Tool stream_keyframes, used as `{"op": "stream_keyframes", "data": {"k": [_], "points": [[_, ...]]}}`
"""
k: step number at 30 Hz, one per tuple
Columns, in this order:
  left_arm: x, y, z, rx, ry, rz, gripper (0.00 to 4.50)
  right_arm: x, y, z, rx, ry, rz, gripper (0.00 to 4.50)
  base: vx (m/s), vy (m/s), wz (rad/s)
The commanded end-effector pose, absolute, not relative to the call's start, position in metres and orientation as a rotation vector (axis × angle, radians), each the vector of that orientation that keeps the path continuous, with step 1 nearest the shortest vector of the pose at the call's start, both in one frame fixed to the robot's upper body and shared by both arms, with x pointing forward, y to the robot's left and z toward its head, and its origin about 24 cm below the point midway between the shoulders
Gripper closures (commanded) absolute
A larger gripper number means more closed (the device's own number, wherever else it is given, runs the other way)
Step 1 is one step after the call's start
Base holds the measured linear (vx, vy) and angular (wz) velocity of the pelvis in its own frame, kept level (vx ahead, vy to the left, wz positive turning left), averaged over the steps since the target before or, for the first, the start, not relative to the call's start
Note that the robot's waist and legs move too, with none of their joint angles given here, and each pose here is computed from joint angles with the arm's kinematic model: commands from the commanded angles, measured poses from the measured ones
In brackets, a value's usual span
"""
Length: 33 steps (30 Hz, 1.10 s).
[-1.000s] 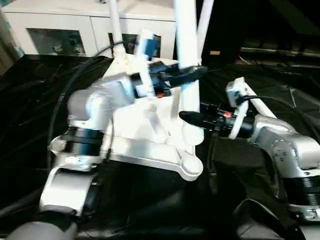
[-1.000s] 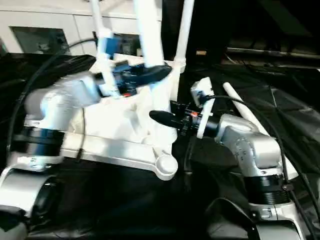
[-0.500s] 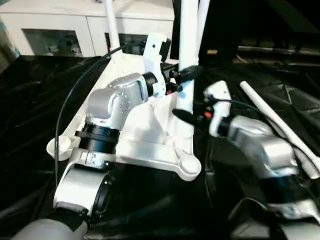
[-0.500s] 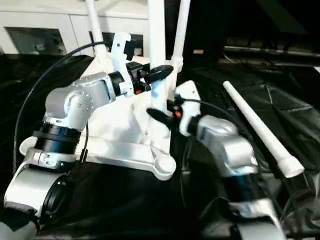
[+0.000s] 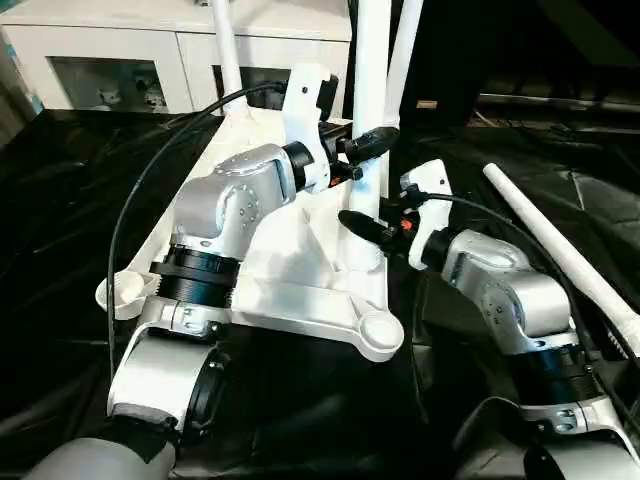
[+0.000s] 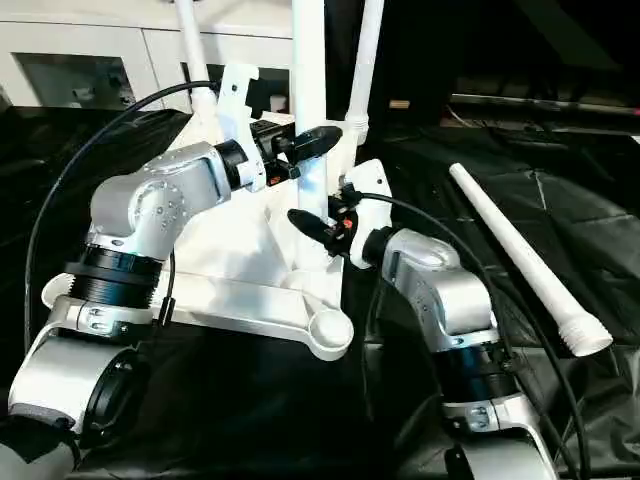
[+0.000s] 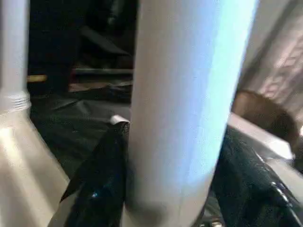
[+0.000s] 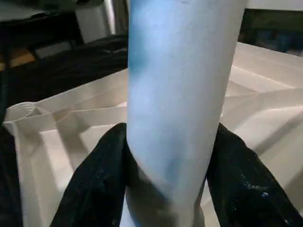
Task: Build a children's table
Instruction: Pick table leg
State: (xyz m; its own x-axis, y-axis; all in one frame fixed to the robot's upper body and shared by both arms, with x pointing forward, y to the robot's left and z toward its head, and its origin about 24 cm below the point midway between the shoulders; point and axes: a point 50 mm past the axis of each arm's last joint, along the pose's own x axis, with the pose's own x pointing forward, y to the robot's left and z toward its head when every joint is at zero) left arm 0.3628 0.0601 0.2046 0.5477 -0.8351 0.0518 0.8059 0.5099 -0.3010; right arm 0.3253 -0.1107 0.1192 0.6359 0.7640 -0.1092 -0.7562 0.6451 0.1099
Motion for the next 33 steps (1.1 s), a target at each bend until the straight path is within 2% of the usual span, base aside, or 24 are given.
{"op": "stream_keyframes", "data": {"k": [1, 4, 5, 10, 11, 16, 17, 27, 31, 32, 33], "points": [[0.359, 0.065, 0.214, -0.303, 0.031, -1.066, 1.55, 0.318, -0.114, 0.12, 0.06, 0.121, 0.936, 2.58, 0.0, 0.0, 0.0], [0.357, 0.07, 0.214, -0.309, 0.016, -1.115, 1.37, 0.313, -0.115, 0.12, 0.066, 0.112, 0.978, 2.59, 0.0, 0.0, 0.0], [0.35, 0.077, 0.213, -0.321, 0.002, -1.224, 1.57, 0.305, -0.117, 0.119, 0.07, 0.105, 1.042, 2.59, 0.0, 0.0, 0.0], [0.342, 0.083, 0.212, -0.323, -0.006, -1.317, 1.8, 0.3, -0.12, 0.12, 0.079, 0.093, 1.079, 2.59, 0.0, 0.0, 0.0], [0.34, 0.084, 0.211, -0.333, -0.004, -1.338, 2.07, 0.3, -0.121, 0.12, 0.08, 0.091, 1.088, 2.59, 0.0, 0.0, 0.0], [0.339, 0.085, 0.206, -0.331, 0.004, -1.342, 2.35, 0.298, -0.121, 0.12, 0.076, 0.09, 1.103, 2.59, 0.0, 0.0, 0.0], [0.34, 0.084, 0.205, -0.321, 0.005, -1.337, 2.56, 0.298, -0.122, 0.12, 0.07, 0.092, 1.109, 2.59, 0.0, 0.0, 0.0], [0.338, 0.081, 0.204, -0.321, -0.011, -1.331, 2.68, 0.297, -0.122, 0.119, 0.052, 0.09, 1.118, 2.59, 0.0, 0.0, 0.0], [0.34, 0.08, 0.205, -0.332, -0.022, -1.297, 2.68, 0.303, -0.122, 0.119, 0.016, 0.069, 1.061, 2.59, 0.0, 0.0, 0.0], [0.341, 0.08, 0.206, -0.33, -0.029, -1.278, 2.68, 0.304, -0.122, 0.119, 0.039, 0.071, 1.063, 2.03, 0.0, 0.0, 0.0], [0.342, 0.079, 0.207, -0.33, -0.034, -1.256, 2.68, 0.305, -0.122, 0.12, 0.054, 0.071, 1.053, 1.89, 0.0, 0.0, 0.0]]}}
